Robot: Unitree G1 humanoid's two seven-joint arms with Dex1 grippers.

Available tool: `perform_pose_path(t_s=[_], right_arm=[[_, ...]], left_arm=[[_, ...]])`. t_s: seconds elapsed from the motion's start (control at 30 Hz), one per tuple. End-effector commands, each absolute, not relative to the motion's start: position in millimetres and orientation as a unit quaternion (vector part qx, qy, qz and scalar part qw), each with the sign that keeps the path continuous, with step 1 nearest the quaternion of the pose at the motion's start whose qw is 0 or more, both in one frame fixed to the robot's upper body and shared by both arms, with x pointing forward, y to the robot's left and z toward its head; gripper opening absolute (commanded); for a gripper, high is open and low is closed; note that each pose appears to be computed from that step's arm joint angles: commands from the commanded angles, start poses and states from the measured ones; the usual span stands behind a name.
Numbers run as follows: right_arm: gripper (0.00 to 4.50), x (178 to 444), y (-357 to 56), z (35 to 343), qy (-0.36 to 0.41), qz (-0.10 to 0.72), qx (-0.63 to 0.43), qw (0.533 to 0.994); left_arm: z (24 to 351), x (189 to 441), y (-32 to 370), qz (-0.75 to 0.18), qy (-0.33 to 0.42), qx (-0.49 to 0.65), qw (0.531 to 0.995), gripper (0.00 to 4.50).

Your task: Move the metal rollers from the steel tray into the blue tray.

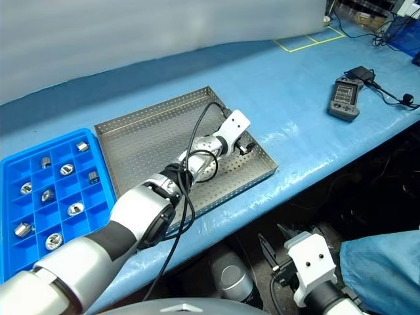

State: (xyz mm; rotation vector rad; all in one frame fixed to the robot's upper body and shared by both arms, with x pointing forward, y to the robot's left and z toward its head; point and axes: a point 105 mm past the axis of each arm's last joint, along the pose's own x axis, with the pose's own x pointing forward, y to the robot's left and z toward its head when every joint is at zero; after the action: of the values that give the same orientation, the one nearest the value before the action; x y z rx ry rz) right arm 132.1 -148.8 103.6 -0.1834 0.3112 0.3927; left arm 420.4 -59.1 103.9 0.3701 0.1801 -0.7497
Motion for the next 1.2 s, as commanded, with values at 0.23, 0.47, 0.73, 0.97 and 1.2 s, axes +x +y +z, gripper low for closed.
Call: perform_pose_path(t_s=[0.23, 0.47, 0.73, 0.97, 1.2], right_arm=[[2.45, 128.5, -142.9, 116.2, 0.136, 0.195, -0.074, 0.969], [2.45, 125.5, -142.7, 116.4, 0.138, 0.192, -0.071, 0.969], [2.45, 124.3, -142.8, 117.2, 0.139, 0.191, -0.072, 0.969], [2.45, 123.3, -142.6, 118.0, 0.138, 0.191, -0.072, 0.969], [2.45, 123.9, -143.2, 118.4, 0.138, 0.189, -0.072, 0.969]], left_arm=[[96.3, 385.5, -115.7, -0.424, 0.093, 0.196, 0.879, 4.47], [83.5, 383.8, -111.3, -0.415, 0.114, 0.205, 0.879, 4.47], [70.2, 383.0, -104.4, -0.399, 0.149, 0.200, 0.882, 4.30], [63.0, 378.4, -104.3, -0.413, 0.165, 0.200, 0.873, 3.35], [64.4, 378.6, -104.7, -0.416, 0.162, 0.198, 0.872, 3.35]])
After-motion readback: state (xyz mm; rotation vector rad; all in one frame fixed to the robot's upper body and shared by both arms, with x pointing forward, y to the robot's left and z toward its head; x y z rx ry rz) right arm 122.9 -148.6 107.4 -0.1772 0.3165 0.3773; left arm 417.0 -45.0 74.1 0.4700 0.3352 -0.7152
